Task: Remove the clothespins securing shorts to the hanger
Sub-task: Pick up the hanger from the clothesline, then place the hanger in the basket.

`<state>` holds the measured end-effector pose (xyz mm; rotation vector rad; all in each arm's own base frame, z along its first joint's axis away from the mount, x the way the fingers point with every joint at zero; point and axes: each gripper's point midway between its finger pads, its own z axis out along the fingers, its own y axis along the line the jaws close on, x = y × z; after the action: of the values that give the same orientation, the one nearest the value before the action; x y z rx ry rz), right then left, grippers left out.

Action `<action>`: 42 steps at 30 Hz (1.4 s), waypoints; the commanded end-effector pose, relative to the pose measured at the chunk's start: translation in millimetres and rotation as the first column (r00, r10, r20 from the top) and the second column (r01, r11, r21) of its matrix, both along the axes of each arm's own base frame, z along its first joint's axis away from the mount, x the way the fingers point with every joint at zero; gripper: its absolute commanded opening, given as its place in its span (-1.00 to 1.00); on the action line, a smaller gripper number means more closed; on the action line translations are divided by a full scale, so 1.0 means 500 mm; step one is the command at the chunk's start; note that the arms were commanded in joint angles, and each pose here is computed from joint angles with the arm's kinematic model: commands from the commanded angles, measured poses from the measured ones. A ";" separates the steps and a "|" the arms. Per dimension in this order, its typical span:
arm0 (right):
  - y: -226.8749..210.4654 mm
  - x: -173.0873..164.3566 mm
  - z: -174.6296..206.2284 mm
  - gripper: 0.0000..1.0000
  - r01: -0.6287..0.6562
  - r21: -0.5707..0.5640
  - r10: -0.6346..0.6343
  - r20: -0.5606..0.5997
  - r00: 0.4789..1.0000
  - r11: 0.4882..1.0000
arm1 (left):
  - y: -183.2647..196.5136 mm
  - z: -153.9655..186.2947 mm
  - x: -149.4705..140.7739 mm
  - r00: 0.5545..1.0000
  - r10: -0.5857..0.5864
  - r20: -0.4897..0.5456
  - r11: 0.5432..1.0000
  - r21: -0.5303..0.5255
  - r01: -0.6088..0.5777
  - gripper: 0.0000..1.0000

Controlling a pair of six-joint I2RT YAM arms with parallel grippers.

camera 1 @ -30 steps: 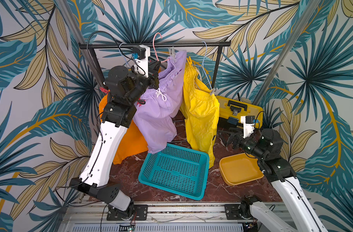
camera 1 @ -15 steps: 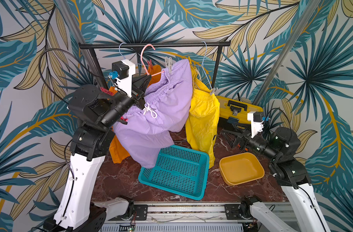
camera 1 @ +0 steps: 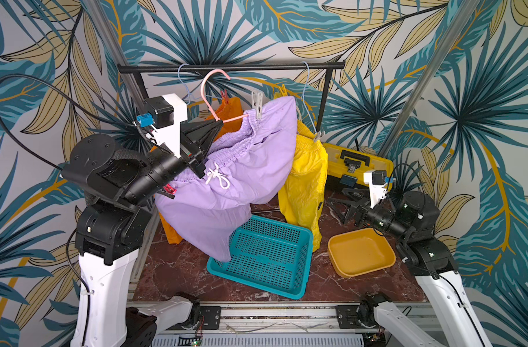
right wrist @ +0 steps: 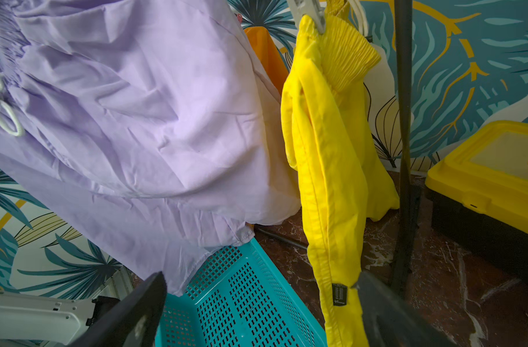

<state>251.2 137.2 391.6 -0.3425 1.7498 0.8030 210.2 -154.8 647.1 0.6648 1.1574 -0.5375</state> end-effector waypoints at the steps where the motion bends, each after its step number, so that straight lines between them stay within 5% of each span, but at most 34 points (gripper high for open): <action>1: 0.003 -0.003 -0.014 0.99 -0.006 0.005 0.006 -0.013 1.000 1.000 | 0.007 0.050 -0.088 0.994 -0.069 0.089 0.997 -0.011 0.070 -1.00; 11: -0.001 -0.005 -0.023 0.99 0.007 0.015 -0.007 -0.016 1.000 1.000 | -0.004 0.062 -0.153 0.979 -0.178 0.096 0.984 0.010 0.178 -1.00; 17: -0.008 -0.010 -0.014 0.99 0.024 -0.011 -0.024 -0.006 1.000 1.000 | -0.011 0.022 -0.119 0.985 -0.162 0.056 0.987 0.032 0.161 -1.00; 23: -0.011 -0.012 -0.011 0.99 0.032 -0.008 -0.033 -0.011 0.999 0.999 | -0.055 -0.015 -0.110 0.950 -0.311 -0.003 0.947 0.084 0.311 -1.00; 37: 0.002 -0.040 0.013 0.99 -0.030 0.000 0.030 0.027 0.999 1.000 | -0.099 -0.232 -0.066 0.901 -0.411 -0.137 0.874 0.223 0.432 -1.00; 42: 0.039 -0.060 0.014 0.99 -0.171 0.040 0.170 0.006 0.985 0.985 | -0.112 -0.336 -0.061 0.853 -0.457 -0.252 0.835 0.207 0.509 -1.00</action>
<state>234.2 142.0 390.8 -0.3780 1.7437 0.8539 189.0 -209.6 490.7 1.1278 1.3008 -0.8796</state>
